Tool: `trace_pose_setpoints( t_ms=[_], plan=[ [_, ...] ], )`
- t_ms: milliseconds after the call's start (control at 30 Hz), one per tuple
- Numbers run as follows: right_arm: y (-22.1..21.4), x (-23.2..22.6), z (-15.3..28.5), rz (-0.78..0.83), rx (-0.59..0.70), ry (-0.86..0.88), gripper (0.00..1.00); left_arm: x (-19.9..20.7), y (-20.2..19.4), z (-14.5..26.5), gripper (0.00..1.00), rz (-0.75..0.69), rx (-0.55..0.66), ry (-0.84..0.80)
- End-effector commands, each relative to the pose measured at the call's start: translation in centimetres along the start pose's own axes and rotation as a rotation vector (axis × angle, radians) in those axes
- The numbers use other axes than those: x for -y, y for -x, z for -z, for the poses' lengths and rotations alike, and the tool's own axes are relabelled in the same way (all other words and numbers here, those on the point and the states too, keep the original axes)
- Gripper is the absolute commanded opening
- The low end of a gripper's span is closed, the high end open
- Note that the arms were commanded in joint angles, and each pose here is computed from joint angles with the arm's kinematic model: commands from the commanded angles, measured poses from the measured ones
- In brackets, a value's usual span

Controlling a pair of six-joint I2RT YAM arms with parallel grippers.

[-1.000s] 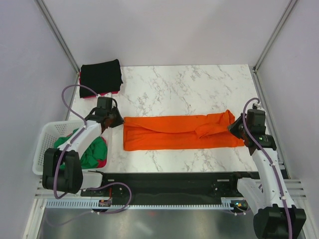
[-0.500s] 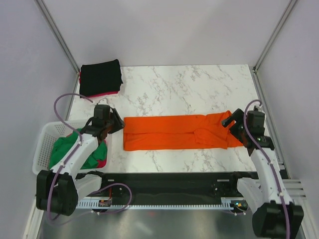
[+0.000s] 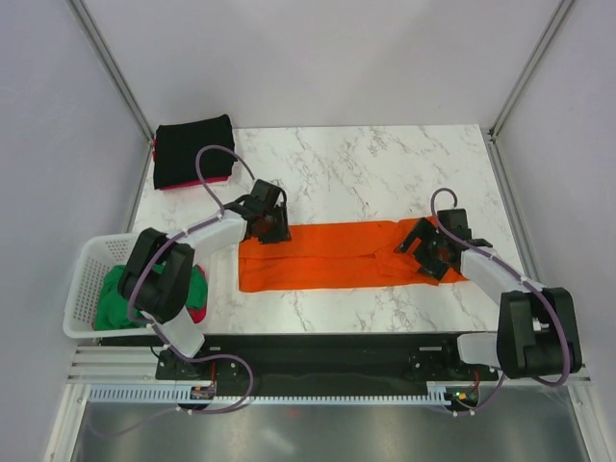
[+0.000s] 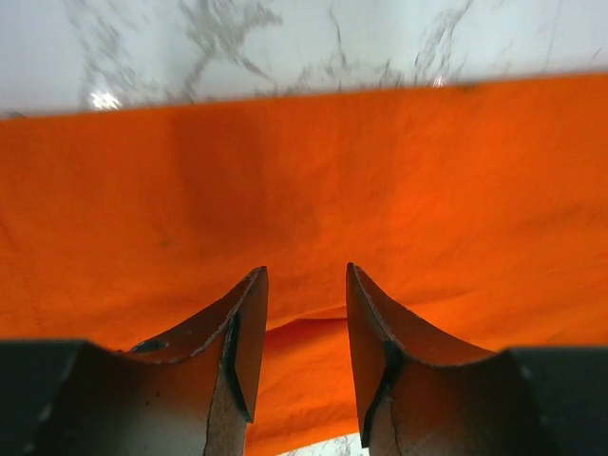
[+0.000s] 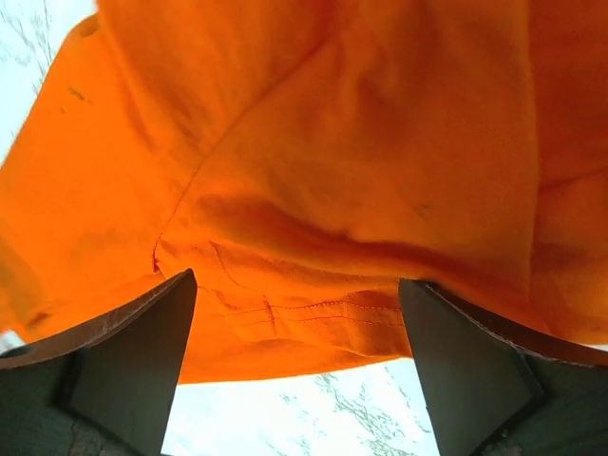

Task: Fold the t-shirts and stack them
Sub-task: Fold the tshirt

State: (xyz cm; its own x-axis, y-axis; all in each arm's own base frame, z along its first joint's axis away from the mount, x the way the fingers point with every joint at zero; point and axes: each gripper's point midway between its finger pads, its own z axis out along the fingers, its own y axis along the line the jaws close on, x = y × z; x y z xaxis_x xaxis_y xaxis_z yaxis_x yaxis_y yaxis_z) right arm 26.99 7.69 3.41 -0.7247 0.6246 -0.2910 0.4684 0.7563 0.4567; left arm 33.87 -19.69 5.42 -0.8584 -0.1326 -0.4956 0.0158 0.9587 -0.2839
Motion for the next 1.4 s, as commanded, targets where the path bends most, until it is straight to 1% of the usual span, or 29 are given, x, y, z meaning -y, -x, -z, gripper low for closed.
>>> trace_pose_setpoints(
  t_ms=[0, 33, 67, 133, 200, 233, 267, 300, 333, 367, 400, 433, 467, 533, 600, 633, 667, 733, 867, 933, 967, 1000, 1033, 1067, 1100, 1133, 1200, 1233, 1367],
  plan=[
    [2.4, 1.5, -1.8, -0.075, 0.026, -0.052, 0.96, 0.8, -2.2, -0.5, 0.45, -0.032, -0.093, -0.019],
    [2.9, 1.6, -2.1, -0.088, 0.021, -0.055, 0.96, 0.8, -2.8, -0.5, 0.45, -0.028, -0.11, -0.021],
    [4.4, 2.0, -2.8, -0.126, 0.024, -0.069, 0.96, 0.7, -4.0, -0.5, 0.45, -0.025, -0.137, -0.024],
    [5.8, 1.7, -3.8, -0.144, 0.02, -0.067, 0.96, 1.5, -6.1, -0.2, 0.45, -0.01, -0.195, -0.07],
    [7.9, 0.3, -5.2, -0.159, 0.013, -0.05, 0.95, 1.8, -8.3, 0.6, 0.45, 0.022, -0.237, -0.091],
    [8.5, -0.6, -5.8, -0.159, 0.007, -0.029, 0.95, 2.9, -9.3, 0.9, 0.45, 0.014, -0.24, -0.122],
    [9.9, -2.1, -7.0, -0.148, 0.0, -0.007, 0.95, 2.9, -11.0, 1.1, 0.45, 0.02, -0.269, -0.126],
    [10.4, -3.2, -7.7, -0.131, -0.011, 0.012, 0.95, 4.0, -11.5, 1.8, 0.45, 0.052, -0.267, -0.153],
    [10.8, -4.3, -8.4, -0.108, -0.02, 0.024, 0.94, 5.9, -12.6, 2.2, 0.45, 0.029, -0.261, -0.202],
    [12.0, -5.9, -10.0, -0.084, -0.035, 0.032, 0.94, 6.3, -14.1, 2.3, 0.45, 0.036, -0.278, -0.213],
    [10.9, -8.1, -11.0, -0.03, -0.077, 0.054, 0.94, 7.6, -14.7, 2.6, 0.45, 0.08, -0.273, -0.237],
    [10.8, -9.2, -11.9, 0.008, -0.095, 0.061, 0.94, 9.3, -16.6, 3.1, 0.45, 0.056, -0.29, -0.274],
    [10.5, -11.3, -13.7, 0.047, -0.127, 0.076, 0.93, 10.7, -17.2, 3.1, 0.45, 0.095, -0.287, -0.314],
    [10.1, -13.0, -15.2, 0.081, -0.15, 0.093, 0.93, 12.4, -19.4, 3.0, 0.45, 0.072, -0.319, -0.341],
    [9.9, -15.0, -17.2, 0.11, -0.155, 0.118, 0.93, 14.1, -19.5, 2.9, 0.45, 0.073, -0.315, -0.36],
    [10.8, -16.9, -17.3, 0.119, -0.141, 0.159, 0.93, 14.5, -20.3, 2.6, 0.45, 0.055, -0.326, -0.354],
    [10.0, -17.1, -18.9, 0.129, -0.165, 0.166, 0.93, 15.6, -19.8, 2.7, 0.44, 0.048, -0.316, -0.372],
    [10.2, -18.2, -19.8, 0.138, -0.172, 0.191, 0.93, 16.4, -19.9, 2.5, 0.44, 0.029, -0.31, -0.381],
    [11.7, -19.3, -20.8, 0.153, -0.137, 0.192, 0.93, 17.6, -18.5, 2.8, 0.44, 0.009, -0.27, -0.391],
    [12.2, -20.0, -20.6, 0.162, -0.128, 0.214, 0.93, 17.3, -18.3, 3.2, 0.44, -0.004, -0.268, -0.367],
    [12.4, -20.6, -20.3, 0.158, -0.125, 0.227, 0.93, 17.8, -17.0, 3.9, 0.43, -0.018, -0.216, -0.372],
    [12.7, -20.8, -20.0, 0.153, -0.119, 0.23, 0.93, 17.2, -16.6, 4.5, 0.43, -0.033, -0.193, -0.342],
    [13.1, -21.4, -19.2, 0.144, -0.104, 0.237, 0.93, 17.8, -16.1, 5.6, 0.43, -0.054, -0.167, -0.351],
    [13.4, -21.8, -18.6, 0.138, -0.093, 0.241, 0.93, 17.6, -14.7, 6.1, 0.43, -0.068, -0.095, -0.321],
    [13.9, -22.3, -18.0, 0.122, -0.074, 0.245, 0.94, 17.9, -13.7, 7.9, 0.43, -0.076, -0.06, -0.336],
    [15.1, -23.8, -16.2, 0.124, -0.039, 0.277, 0.94, 17.2, -13.5, 8.6, 0.43, -0.092, -0.051, -0.309],
    [16.2, -25.5, -14.1, 0.122, -0.013, 0.321, 0.95, 17.1, -11.8, 11.1, 0.43, -0.094, 0.016, -0.316],
    [17.3, -27.3, -11.4, 0.133, 0.024, 0.368, 0.95, 16.2, -12.1, 11.6, 0.43, -0.103, 0.009, -0.292],
    [18.4, -30.4, -4.8, 0.186, 0.079, 0.471, 0.96, 13.8, -12.8, 13.7, 0.42, -0.067, 0.033, -0.275]
  ],
)
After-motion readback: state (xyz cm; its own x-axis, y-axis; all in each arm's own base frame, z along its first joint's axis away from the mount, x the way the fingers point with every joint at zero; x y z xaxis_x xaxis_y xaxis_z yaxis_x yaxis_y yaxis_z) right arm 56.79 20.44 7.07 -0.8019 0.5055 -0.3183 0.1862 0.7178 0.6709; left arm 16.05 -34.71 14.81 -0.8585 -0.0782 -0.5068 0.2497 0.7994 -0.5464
